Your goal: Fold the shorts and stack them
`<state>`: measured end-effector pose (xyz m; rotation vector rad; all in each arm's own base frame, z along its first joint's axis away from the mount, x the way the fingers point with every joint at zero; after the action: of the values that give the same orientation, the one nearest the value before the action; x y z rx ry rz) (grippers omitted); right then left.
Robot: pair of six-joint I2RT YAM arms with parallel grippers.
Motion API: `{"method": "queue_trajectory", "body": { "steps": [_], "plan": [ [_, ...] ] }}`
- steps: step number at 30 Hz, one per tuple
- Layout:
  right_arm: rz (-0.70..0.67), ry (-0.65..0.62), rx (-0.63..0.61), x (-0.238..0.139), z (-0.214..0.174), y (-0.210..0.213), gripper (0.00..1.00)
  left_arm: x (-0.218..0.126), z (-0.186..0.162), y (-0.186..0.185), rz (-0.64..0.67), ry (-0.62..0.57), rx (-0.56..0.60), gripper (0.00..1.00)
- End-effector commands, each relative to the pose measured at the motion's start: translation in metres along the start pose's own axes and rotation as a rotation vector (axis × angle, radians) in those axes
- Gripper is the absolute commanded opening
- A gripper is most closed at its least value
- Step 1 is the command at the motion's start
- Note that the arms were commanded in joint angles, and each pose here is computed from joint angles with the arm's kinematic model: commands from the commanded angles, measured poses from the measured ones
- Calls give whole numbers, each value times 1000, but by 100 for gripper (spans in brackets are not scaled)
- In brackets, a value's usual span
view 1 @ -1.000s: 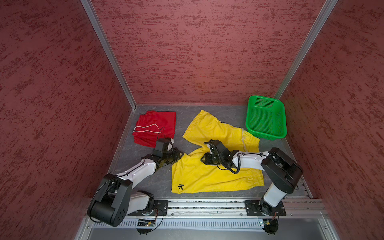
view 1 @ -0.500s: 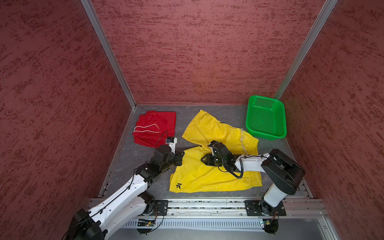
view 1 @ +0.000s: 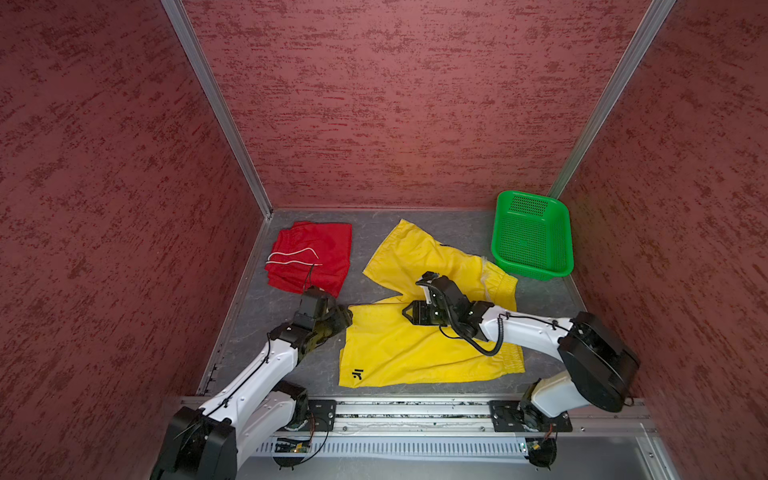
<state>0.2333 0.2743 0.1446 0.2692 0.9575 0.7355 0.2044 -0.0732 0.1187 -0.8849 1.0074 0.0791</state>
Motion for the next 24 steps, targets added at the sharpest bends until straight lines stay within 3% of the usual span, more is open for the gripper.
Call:
{"method": "queue_trajectory", "body": {
  "steps": [1, 6, 9, 13, 20, 22, 24],
  "plan": [
    [7, -5, -105, 4, 2, 21, 51, -2, -1, -9, -145, 61, -48, 64],
    [-16, -82, -241, 8, 9, 53, 57, -7, -4, -24, -294, 104, -41, 55],
    [16, -128, -245, 8, 9, 59, 60, -5, -5, -29, -320, 134, -33, 52],
    [8, -135, -235, 13, 6, 55, 60, -3, -8, -40, -383, 191, 10, 41],
    [57, -180, -228, 8, 2, 60, 61, -5, -22, -74, -470, 269, 125, 41],
    [54, -217, -250, 2, -1, 60, 62, -3, -21, -77, -432, 263, 128, 33],
    [46, -224, -264, -1, -8, 55, 62, 2, -14, -76, -377, 227, 121, 16]
  ]
}}
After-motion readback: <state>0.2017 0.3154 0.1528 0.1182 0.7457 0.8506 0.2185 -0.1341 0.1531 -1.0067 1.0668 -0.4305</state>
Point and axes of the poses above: each gripper's point midway between its finger pads, its own x axis out along the fingers, its own y axis along the line the jaws close on, z = x × y, the point moved 7 cm from there along -x, back along the fingers, and after that the axes turned 11 degrees about -x, right-handed, at the moved point
